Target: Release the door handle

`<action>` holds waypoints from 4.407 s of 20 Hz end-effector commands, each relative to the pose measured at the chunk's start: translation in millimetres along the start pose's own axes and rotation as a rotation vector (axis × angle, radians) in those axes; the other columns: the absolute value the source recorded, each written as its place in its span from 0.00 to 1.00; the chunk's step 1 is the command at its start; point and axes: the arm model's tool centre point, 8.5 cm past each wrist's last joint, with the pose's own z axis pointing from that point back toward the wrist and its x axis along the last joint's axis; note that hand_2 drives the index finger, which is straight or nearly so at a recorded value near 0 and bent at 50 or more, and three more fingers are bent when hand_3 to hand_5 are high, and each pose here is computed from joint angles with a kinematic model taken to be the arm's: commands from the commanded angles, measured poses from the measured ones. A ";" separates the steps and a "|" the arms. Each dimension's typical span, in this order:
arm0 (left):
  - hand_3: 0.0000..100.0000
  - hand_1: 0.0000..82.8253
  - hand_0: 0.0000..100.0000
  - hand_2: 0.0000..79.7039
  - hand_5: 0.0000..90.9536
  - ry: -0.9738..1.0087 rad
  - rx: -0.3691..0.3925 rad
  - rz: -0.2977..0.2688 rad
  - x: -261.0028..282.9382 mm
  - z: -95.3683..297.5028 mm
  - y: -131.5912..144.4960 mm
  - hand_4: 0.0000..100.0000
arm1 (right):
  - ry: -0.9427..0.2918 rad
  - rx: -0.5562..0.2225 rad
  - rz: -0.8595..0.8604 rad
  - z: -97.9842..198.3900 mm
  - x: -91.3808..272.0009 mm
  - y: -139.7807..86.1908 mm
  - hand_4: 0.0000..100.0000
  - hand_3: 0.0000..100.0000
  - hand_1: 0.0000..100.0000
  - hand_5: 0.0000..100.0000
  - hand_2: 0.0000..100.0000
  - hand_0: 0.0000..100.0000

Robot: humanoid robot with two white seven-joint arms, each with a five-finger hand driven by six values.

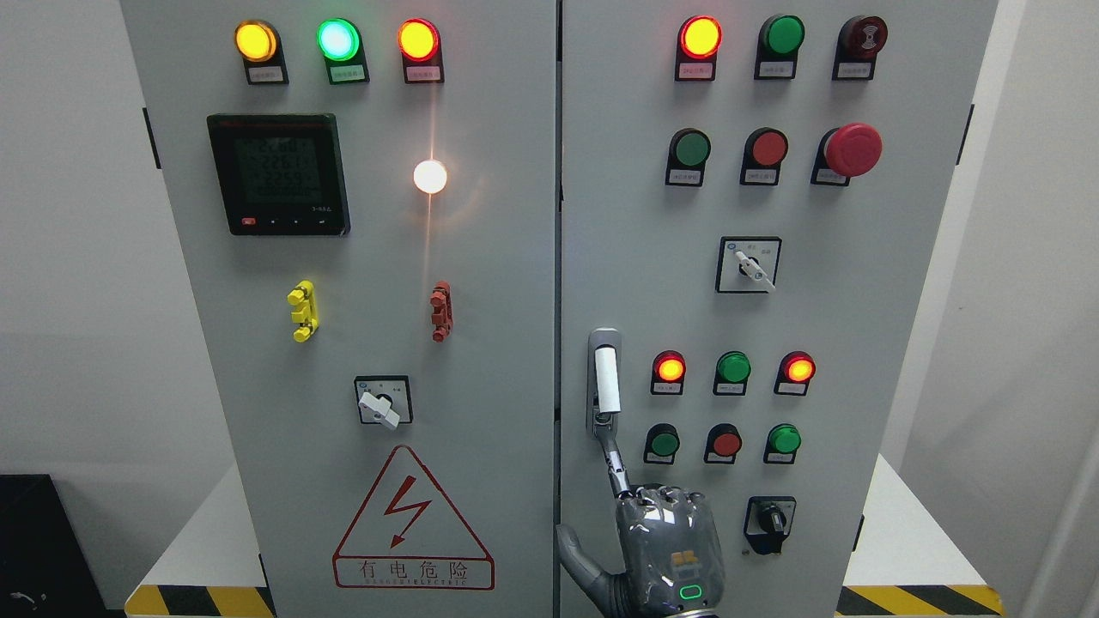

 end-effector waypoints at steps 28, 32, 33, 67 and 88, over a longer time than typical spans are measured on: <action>0.00 0.67 0.12 0.00 0.00 0.016 0.000 0.002 -10.8 1.0 -0.1 0.00 | -0.013 -0.078 -0.011 -4.8 5.4 -24.8 1.00 1.00 0.21 1.00 0.18 0.30; 0.00 0.67 0.12 0.00 0.00 0.016 0.000 0.002 -10.8 1.0 -0.1 0.00 | -0.014 -0.077 -0.009 -4.7 5.0 -24.7 1.00 1.00 0.21 1.00 0.18 0.30; 0.00 0.67 0.12 0.00 0.00 0.016 0.000 0.000 -10.8 1.0 -0.1 0.00 | -0.014 -0.077 -0.009 -4.7 5.0 -24.7 1.00 1.00 0.21 1.00 0.18 0.30; 0.00 0.67 0.12 0.00 0.00 0.016 0.000 0.002 -10.8 1.0 -0.1 0.00 | 0.000 -0.102 -0.061 27.9 4.2 -63.3 0.99 1.00 0.27 1.00 0.63 0.43; 0.00 0.67 0.12 0.00 0.00 0.016 0.000 0.002 -10.8 1.0 -0.1 0.00 | -0.005 -0.061 -0.050 1.1 2.0 -82.9 0.93 1.00 0.12 0.93 0.79 0.35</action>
